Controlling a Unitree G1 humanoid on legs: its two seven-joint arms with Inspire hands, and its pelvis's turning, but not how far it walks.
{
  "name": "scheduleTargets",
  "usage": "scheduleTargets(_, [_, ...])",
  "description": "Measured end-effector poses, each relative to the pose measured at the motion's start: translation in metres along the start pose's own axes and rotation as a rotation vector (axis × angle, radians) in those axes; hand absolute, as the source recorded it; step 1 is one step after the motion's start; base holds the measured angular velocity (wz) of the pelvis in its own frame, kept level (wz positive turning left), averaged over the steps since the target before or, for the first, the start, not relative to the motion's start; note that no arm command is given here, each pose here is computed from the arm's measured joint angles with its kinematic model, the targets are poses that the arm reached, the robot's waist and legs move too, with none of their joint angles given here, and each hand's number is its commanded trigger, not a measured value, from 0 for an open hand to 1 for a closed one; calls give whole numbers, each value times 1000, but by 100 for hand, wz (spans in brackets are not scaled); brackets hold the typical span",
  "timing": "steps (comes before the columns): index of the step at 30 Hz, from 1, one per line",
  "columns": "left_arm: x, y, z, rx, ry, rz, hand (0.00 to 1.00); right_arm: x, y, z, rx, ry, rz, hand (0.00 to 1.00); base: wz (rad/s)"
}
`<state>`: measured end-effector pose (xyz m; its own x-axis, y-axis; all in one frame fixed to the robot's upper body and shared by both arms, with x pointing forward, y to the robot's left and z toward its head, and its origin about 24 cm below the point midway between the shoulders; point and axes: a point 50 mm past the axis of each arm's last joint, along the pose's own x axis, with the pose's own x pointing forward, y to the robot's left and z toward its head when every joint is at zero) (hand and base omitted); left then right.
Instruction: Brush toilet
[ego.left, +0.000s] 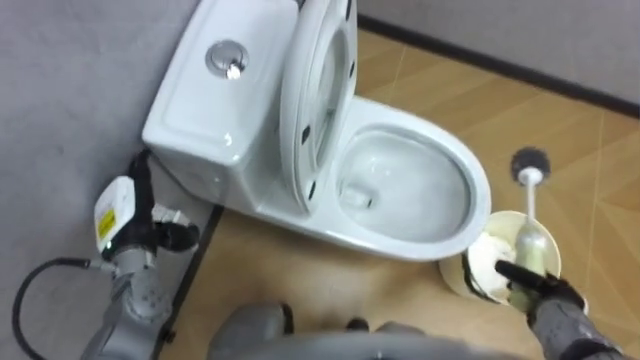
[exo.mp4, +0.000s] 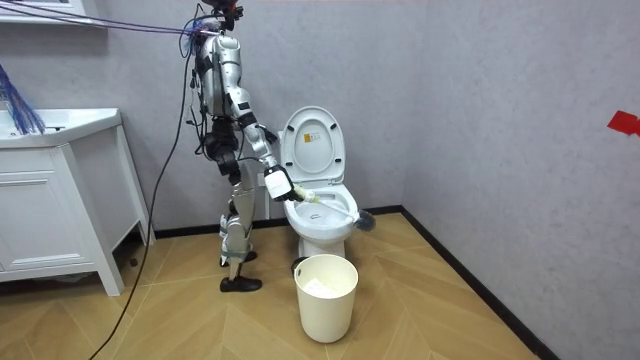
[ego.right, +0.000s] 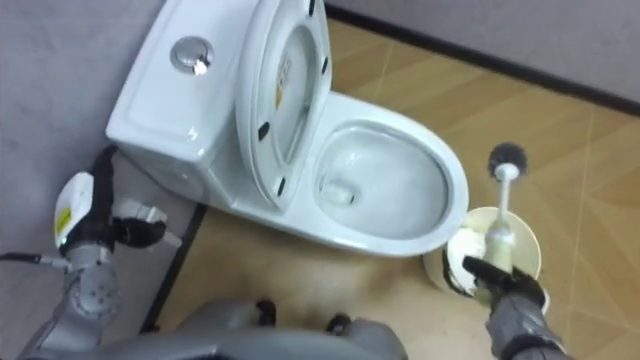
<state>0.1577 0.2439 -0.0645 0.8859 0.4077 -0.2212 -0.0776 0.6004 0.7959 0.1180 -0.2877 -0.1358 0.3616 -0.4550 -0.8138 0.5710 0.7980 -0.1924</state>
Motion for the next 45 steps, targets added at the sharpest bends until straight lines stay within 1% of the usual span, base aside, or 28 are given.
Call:
scheduleTargets(4, [-2, 4, 4, 1, -23, 16, 0, -1, 3, 0, -122, -45, 30, 100, 12])
scheduleTargets(7, [-5, 8, 9, 23, -65, 31, 0, -3, 4, 0, -208, -93, 46, 100, 8])
scheduleTargets(8, [-6, 10, 14, 31, -96, 43, 0, -4, 3, -2, -236, -107, 53, 100, 11])
scheduleTargets(9, [-6, 14, 24, 28, -164, 74, 0, -4, 3, -3, -251, -112, 59, 100, 9])
scheduleTargets(10, [-6, 16, 30, 22, -205, 95, 0, -5, 5, -4, -255, -113, 63, 100, 0])
scheduleTargets(12, [-7, 24, 49, 7, -342, 165, 0, -6, 9, -6, -279, -117, 84, 100, -14])
scheduleTargets(14, [-8, 25, 54, 22, -396, 189, 0, -6, 9, -8, -319, -119, 100, 100, -19])
scheduleTargets(16, [-10, 24, 55, 50, -412, 194, 0, -7, 11, -9, -370, -124, 123, 100, -27])
scheduleTargets(18, [-12, 19, 53, 102, -429, 175, 0, -8, 15, -10, -430, -130, 163, 100, -14])
scheduleTargets(23, [-17, 11, 47, 191, -446, 133, 0, -8, 15, -12, -484, -125, 187, 100, -1])
scheduleTargets(27, [-18, 9, 48, 207, -460, 120, 0, -8, 15, -13, -505, -120, 203, 100, 0])
scheduleTargets(31, [-18, 8, 47, 240, -468, 76, 0, -8, 14, -15, -529, -99, 252, 100, 0])
scheduleTargets(34, [-22, -4, 41, 289, -458, -26, 0, -7, 10, -19, -609, -60, 274, 100, 0])
scheduleTargets(36, [-26, -14, 35, 325, -426, -120, 0, -7, 9, -22, -665, -30, 280, 100, 0])
scheduleTargets(39, [-30, -25, 23, 359, -377, -218, 0, -6, 10, -21, -706, -18, 292, 100, -4])
scheduleTargets(42, [-29, -25, 24, 351, -379, -219, 0, -5, 9, -17, -735, -22, 285, 100, -6])
scheduleTargets(45, [-28, -26, 24, 352, -382, -228, 0, -3, 12, -7, -824, -55, 282, 100, -1])
